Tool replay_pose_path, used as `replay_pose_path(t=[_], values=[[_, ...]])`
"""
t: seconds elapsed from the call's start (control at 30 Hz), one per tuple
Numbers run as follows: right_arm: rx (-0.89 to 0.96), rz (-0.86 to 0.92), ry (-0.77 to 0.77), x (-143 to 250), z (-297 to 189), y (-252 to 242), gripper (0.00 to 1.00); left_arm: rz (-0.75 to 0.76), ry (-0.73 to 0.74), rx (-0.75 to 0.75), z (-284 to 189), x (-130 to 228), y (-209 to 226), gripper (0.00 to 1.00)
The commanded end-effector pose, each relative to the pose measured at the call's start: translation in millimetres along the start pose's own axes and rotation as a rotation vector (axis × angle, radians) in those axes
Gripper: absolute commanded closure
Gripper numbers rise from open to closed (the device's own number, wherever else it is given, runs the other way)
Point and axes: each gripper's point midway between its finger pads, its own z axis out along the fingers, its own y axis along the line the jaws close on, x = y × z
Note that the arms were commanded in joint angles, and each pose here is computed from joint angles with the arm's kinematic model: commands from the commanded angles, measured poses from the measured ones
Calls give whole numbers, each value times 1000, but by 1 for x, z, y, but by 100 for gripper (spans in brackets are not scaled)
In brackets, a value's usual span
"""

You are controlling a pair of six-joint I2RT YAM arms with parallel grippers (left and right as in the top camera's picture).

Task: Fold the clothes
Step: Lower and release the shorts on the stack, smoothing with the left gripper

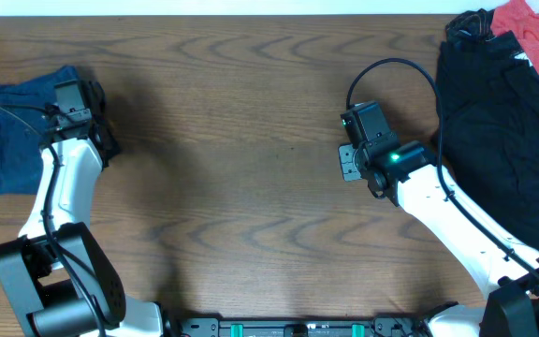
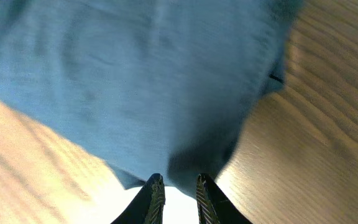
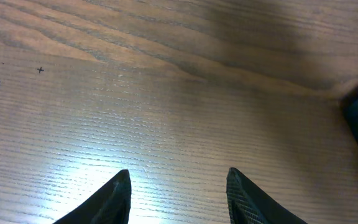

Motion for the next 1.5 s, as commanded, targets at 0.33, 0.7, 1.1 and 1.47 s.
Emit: replay_pose_path(t=[0.33,0.7,1.1,1.47], values=[[11,4,-15,-3,-4,-5,51,-7,86,164,-2,17,-28,71],[12,4,-11,-3,-4,-5,51,3,87,47,8,21,-10,62],[12,3,-9,-2,-4,-5,51,14,82,-52,22,21,3,70],[13,2,-6,-1,-4,-6,51,19,-16,-231,20,-1,31,94]])
